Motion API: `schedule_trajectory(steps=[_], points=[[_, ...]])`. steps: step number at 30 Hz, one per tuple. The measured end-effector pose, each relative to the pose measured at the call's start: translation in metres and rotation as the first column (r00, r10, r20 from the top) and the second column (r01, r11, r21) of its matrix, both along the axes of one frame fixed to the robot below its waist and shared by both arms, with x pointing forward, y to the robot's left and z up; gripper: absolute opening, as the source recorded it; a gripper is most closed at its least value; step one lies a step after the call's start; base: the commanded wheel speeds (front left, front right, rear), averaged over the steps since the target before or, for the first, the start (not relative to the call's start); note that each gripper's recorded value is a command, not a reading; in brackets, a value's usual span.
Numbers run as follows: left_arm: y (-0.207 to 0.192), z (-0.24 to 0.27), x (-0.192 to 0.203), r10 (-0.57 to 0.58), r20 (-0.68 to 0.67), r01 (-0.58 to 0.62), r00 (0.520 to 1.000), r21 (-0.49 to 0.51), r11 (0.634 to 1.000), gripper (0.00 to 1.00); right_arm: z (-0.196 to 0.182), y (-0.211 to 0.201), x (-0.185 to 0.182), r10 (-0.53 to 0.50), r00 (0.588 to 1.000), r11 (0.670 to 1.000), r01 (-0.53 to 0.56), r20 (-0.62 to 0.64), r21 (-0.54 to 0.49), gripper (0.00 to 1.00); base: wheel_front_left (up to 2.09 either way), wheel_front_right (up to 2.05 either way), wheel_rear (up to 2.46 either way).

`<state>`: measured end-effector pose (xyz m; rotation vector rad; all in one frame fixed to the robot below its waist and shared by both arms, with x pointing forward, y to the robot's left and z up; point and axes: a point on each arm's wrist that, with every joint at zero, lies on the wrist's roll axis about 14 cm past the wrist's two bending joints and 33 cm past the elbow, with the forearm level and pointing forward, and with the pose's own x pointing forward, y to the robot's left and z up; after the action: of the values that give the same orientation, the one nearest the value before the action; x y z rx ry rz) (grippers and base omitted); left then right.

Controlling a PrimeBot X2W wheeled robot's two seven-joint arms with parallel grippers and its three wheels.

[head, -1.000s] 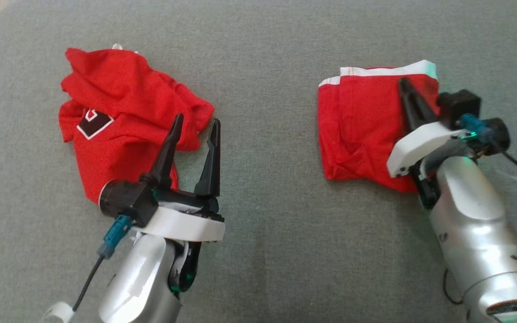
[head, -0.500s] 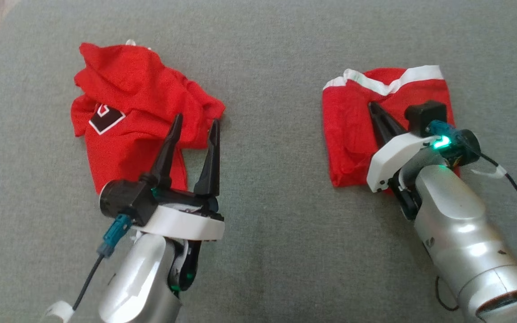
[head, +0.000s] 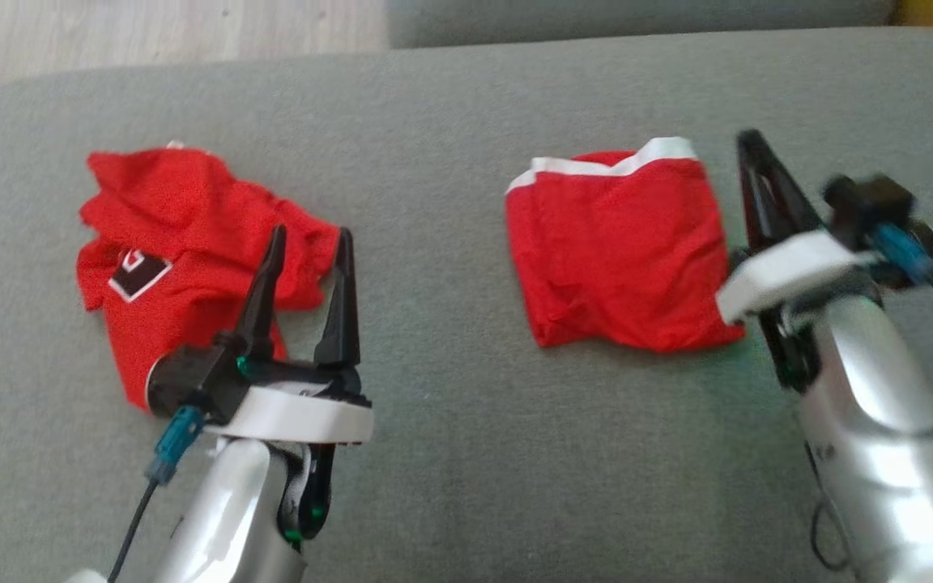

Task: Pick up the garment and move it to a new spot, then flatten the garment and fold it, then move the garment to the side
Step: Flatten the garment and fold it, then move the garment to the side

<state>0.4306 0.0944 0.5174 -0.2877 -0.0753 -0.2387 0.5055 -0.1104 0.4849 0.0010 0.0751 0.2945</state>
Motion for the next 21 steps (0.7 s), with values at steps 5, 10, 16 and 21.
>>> schedule_trajectory(steps=[5, 10, 16, 21], points=[[-0.004, 0.002, -0.007, -0.008, 0.001, 0.008, 1.0, -0.008, 1.0, 1.0, 0.005, -0.042, -0.037, -0.113, 0.992, 0.994, 0.113, 0.05, -0.001, 1.0, 0.0, 0.0, 0.0], [-0.007, -0.003, -0.017, -0.017, -0.013, 0.017, 1.0, -0.013, 1.0, 1.0, -0.007, -0.062, -0.078, -0.19, 0.981, 0.982, 0.189, 0.032, 0.011, 1.0, 0.0, 0.0, 0.0], [-0.008, -0.014, -0.028, -0.024, -0.041, 0.024, 0.999, 0.011, 1.0, 1.0, -0.02, -0.072, -0.109, -0.228, 0.974, 0.974, 0.228, -0.004, 0.02, 1.0, 0.0, 0.0, 0.0], [-0.007, -0.016, -0.031, -0.024, -0.045, 0.025, 0.999, 0.021, 0.999, 1.0, -0.018, -0.068, -0.112, -0.221, 0.975, 0.975, 0.22, -0.001, 0.035, 1.0, 0.0, 0.0, 0.0]])
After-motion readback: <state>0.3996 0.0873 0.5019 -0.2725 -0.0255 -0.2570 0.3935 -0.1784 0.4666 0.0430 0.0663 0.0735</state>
